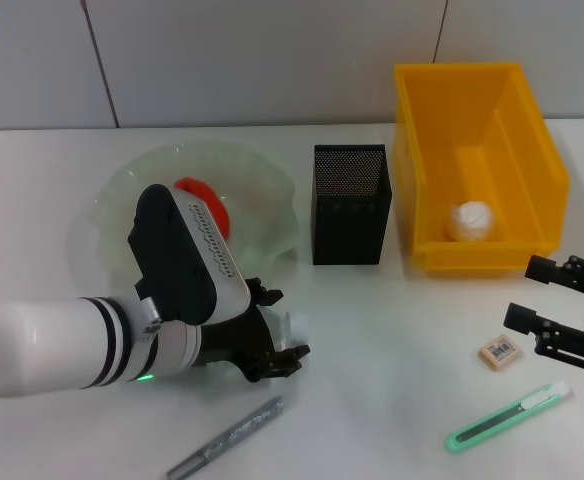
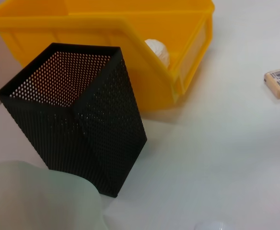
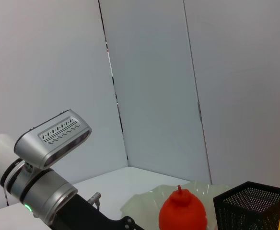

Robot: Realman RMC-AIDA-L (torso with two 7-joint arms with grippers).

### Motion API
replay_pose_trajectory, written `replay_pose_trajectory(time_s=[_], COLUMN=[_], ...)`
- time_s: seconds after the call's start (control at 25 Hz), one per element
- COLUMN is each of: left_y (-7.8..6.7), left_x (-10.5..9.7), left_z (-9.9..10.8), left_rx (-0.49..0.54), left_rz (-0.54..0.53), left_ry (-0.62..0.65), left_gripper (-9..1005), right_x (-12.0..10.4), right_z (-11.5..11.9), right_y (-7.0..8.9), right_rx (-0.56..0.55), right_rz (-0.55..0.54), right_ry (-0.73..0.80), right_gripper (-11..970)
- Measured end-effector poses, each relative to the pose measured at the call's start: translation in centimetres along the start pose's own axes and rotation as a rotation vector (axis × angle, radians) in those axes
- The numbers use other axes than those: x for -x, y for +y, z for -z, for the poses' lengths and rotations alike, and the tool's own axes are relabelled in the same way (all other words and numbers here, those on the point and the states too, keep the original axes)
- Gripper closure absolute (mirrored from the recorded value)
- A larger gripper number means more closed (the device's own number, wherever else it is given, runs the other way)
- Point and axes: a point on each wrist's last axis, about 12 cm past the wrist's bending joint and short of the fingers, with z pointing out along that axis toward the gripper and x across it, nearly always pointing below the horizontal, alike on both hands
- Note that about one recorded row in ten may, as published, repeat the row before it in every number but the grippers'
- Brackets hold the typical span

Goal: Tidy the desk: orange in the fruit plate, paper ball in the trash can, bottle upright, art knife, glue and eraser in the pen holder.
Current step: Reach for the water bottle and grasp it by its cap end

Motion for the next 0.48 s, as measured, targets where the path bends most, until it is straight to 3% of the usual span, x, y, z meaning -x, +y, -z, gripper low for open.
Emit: replay_pose_trajectory(time_s=[0.48], left_y=[0.07], left_x=[0.41], left_z=[0.17], left_rx=[0.008], left_rz=[-0.015], left_ry=[-0.012], left_gripper=[273], right_x=[0.10], right_z=[-0.25], right_y=[-0.08], right_rx=[0.004], right_rz=[-0.003], right_ry=[-0.004], right_gripper=[253])
